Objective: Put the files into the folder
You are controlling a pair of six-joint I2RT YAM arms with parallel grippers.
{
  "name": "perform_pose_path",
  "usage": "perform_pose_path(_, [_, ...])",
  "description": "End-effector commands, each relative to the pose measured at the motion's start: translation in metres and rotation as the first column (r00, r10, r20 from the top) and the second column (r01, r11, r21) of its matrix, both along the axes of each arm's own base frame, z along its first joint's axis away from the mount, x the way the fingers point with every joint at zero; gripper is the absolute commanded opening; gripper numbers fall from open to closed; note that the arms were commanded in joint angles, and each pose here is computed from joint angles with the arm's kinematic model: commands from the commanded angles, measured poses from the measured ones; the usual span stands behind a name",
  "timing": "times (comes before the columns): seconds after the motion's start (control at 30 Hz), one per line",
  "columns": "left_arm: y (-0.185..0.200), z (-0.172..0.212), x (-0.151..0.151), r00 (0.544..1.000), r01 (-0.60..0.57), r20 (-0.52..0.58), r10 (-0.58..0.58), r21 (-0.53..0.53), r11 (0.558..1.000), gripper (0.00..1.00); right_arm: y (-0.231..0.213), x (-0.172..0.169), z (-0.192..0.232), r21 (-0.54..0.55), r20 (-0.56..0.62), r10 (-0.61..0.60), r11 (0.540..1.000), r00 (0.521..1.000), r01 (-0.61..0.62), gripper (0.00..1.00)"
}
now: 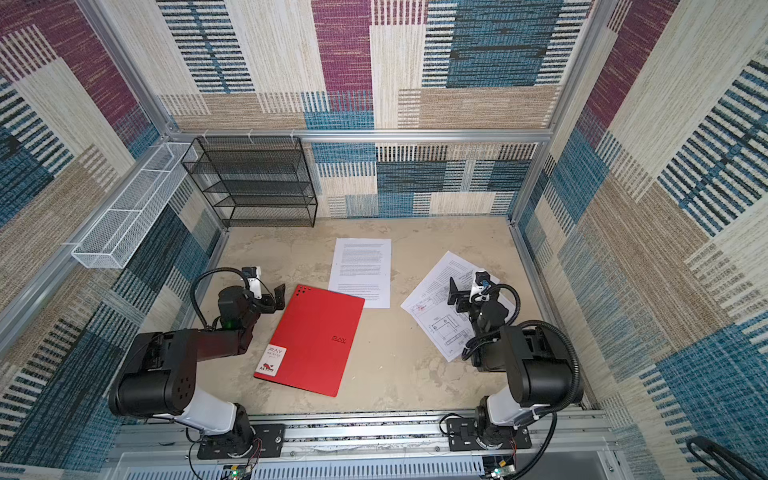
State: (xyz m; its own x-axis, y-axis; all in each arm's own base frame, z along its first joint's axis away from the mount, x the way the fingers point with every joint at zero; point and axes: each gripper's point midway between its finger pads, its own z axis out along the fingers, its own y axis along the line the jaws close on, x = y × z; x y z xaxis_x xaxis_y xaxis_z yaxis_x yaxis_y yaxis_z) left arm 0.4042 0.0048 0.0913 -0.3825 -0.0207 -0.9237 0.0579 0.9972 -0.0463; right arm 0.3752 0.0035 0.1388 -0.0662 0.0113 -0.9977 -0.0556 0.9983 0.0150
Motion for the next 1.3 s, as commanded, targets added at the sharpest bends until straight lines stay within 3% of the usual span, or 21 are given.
perform_pose_path(0.0, [-0.002,0.002,0.0,1.0,0.012,0.008,-0.012,0.005,1.0,1.0,0.001,0.0,0.005,0.003,0.02,0.005,1.0,1.0,-0.005,1.0])
perform_pose_path(1.2, [0.005,0.006,0.001,1.0,-0.029,0.008,0.029,0.005,1.0,1.0,0.0,0.002,0.005,0.008,0.01,0.001,1.0,1.0,-0.001,1.0])
perform_pose_path(1.27, [0.02,0.017,0.001,0.988,-0.12,-0.094,0.121,0.008,0.993,1.0,-0.011,0.0,0.019,0.023,0.035,-0.087,0.996,0.996,0.086,1.0])
